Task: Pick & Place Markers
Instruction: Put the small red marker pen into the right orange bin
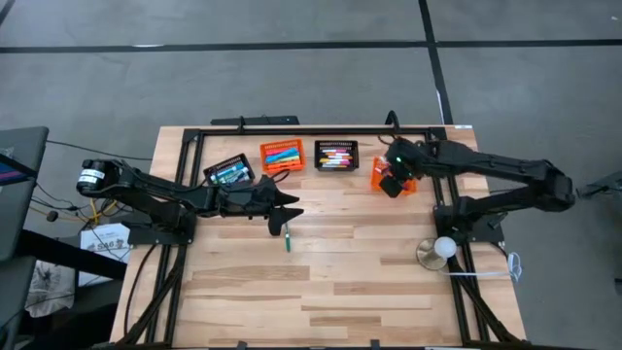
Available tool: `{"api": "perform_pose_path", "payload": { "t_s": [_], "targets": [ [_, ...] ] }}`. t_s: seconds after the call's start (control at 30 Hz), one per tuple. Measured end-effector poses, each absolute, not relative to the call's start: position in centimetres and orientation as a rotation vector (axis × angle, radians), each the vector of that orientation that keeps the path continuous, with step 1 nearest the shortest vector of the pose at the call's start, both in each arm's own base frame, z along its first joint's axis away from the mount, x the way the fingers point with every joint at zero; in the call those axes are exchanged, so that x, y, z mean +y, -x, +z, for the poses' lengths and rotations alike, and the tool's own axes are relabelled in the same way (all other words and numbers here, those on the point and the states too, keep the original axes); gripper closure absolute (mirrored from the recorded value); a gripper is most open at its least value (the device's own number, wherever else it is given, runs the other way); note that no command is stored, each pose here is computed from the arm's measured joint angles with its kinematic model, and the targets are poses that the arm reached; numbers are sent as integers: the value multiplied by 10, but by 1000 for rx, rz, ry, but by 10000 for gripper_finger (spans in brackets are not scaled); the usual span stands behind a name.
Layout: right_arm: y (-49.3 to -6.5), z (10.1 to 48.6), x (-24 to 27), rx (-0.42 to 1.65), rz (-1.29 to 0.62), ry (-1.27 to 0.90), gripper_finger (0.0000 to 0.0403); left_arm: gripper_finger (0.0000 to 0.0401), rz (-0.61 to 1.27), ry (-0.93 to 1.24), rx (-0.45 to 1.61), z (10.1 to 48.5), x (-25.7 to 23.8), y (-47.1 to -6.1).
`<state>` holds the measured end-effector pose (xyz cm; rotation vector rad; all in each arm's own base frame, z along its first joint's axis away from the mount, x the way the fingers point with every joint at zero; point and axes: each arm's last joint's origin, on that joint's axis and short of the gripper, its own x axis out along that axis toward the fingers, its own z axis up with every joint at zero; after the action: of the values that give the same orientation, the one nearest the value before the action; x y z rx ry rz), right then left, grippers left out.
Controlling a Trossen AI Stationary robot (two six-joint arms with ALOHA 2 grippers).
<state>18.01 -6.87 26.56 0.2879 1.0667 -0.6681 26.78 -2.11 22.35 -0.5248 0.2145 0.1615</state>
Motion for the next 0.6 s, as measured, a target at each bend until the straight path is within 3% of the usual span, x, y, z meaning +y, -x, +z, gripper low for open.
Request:
{"api": "perform_pose_path", "payload": {
  "t_s": [0.3,0.6],
  "targets": [
    [-189,231,-115,1301,-706,-208,384,147,157,528,198,225,-21,-268],
    [-200,209,-134,1380,-673,-183,381,147,155,530,192,226,-21,-268]
  ]
}}
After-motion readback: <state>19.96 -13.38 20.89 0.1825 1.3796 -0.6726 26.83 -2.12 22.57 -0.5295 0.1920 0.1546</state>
